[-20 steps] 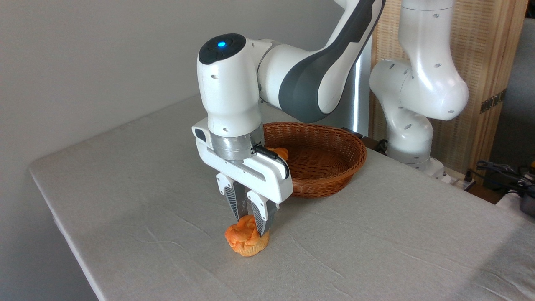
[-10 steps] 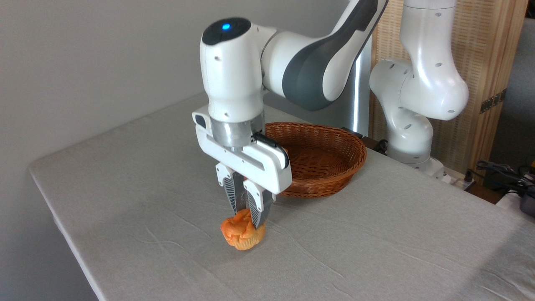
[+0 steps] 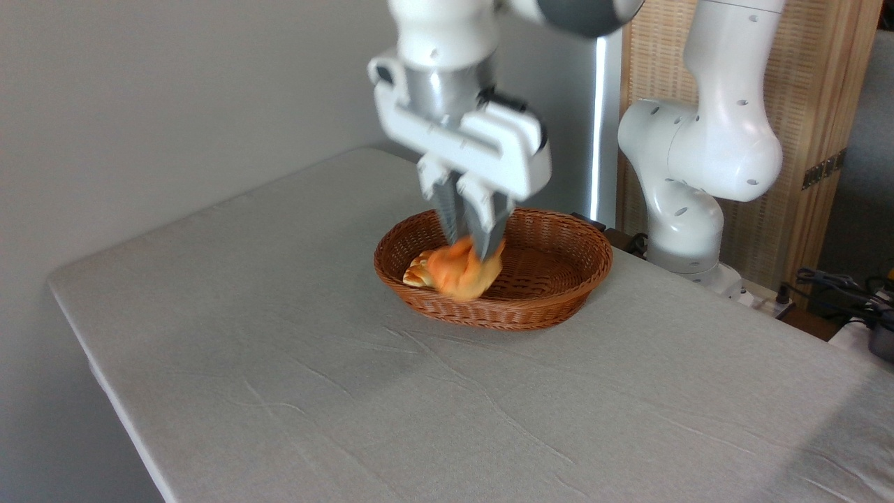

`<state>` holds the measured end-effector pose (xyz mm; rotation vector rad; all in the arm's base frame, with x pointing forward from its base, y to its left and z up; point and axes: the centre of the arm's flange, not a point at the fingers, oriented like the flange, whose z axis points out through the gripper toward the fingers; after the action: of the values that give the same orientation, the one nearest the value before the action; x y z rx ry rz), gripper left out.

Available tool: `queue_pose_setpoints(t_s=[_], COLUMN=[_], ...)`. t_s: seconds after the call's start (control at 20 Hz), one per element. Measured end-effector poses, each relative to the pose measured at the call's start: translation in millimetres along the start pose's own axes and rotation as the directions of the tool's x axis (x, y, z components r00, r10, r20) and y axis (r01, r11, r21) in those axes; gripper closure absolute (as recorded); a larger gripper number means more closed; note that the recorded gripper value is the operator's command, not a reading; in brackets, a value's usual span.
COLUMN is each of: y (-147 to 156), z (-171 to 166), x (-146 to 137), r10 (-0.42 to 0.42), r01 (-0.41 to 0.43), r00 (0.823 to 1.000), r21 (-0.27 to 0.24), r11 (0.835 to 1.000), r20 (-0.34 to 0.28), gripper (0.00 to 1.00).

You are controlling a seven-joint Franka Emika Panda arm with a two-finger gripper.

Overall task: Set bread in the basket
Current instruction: 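Lift the bread roll and carry it over the wicker basket, then lower the bread roll into the basket beside the croissant and release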

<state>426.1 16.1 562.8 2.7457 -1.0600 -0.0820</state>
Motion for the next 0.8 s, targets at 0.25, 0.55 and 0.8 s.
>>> queue_pose_setpoints(t_s=[0.25,0.55,0.8], y=[60,94,93], z=[32,106,118], x=[-27,-16,-4], r10=[0.127,0.270,0.291], r01=[-0.120,-0.251,-0.282], r00=[0.991,0.935,0.932], r21=[-0.113,-0.110,-0.073], r11=[0.986,0.962,0.957], r20=[0.052,0.232,0.215], gripper=[0.61,0.18,0.00])
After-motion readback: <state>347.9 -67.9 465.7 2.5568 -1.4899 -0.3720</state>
